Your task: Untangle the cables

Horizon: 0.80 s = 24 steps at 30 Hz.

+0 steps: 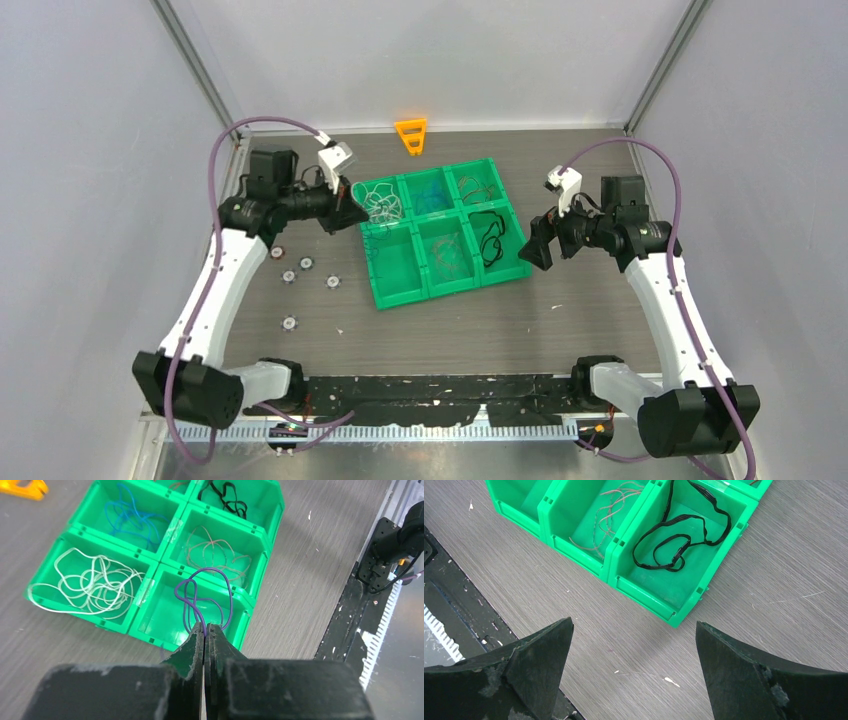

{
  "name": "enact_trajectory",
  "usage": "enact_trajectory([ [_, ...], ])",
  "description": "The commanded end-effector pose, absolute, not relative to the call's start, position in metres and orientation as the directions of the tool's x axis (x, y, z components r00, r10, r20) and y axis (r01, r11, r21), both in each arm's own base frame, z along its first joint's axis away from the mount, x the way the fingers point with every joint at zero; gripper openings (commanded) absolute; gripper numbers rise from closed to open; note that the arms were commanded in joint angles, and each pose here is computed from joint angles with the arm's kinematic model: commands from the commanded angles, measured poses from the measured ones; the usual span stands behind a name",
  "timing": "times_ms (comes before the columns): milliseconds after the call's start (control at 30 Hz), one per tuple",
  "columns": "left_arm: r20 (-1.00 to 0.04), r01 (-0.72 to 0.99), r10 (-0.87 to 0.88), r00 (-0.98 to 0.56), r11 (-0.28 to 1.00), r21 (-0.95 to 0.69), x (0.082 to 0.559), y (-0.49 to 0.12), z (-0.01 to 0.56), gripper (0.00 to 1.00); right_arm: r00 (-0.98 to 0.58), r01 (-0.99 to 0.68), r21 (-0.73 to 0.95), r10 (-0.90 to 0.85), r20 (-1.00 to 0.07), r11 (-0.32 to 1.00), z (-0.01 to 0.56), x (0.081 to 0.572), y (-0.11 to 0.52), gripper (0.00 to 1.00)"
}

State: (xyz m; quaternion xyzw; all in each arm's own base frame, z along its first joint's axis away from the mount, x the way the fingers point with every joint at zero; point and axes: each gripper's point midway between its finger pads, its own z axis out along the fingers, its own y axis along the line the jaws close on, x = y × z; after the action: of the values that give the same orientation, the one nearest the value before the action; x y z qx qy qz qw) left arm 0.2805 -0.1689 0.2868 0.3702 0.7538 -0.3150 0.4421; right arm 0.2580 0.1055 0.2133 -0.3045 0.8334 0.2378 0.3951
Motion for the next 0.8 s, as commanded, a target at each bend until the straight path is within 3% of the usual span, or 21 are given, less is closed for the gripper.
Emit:
enact_trajectory([
  [0, -0.92, 0.834, 0.238, -0.312, 0.533, -0.145, 0.309, -0.179, 0.291, 0.0, -0.441, -0.71, 0.109, -0.318, -0.839, 0.696, 0.23, 0.268, 0.106, 0.99],
  [233, -0.885, 0.827, 0.26, -0.387, 0.522, -0.208, 0.325, -0.185, 0.249, 0.0, -0.46, -0.705, 0.132, -0.306, -0.834, 0.697, 0.225, 0.27, 0.108, 0.99],
  [633, -0.65, 0.803, 0.506, -0.566, 0.515, -0.299, 0.294, -0.178, 0.119, 0.0, -0.455, -0.702, 0.124, -0.307, -0.836, 0.702, 0.224, 0.27, 0.107, 0.99],
  [667, -0.632, 0.8, 0.523, -0.572, 0.524, -0.291, 0.293, -0.177, 0.116, 0.05, -0.456, -0.702, 0.125, -0.307, -0.836, 0.701, 0.223, 0.271, 0.107, 0.99],
  [767, -0.645, 0.788, 0.51, -0.57, 0.562, -0.252, 0.299, -0.175, 0.131, 0.34, -0.453, -0.702, 0.122, -0.307, -0.837, 0.702, 0.225, 0.271, 0.107, 0.99],
])
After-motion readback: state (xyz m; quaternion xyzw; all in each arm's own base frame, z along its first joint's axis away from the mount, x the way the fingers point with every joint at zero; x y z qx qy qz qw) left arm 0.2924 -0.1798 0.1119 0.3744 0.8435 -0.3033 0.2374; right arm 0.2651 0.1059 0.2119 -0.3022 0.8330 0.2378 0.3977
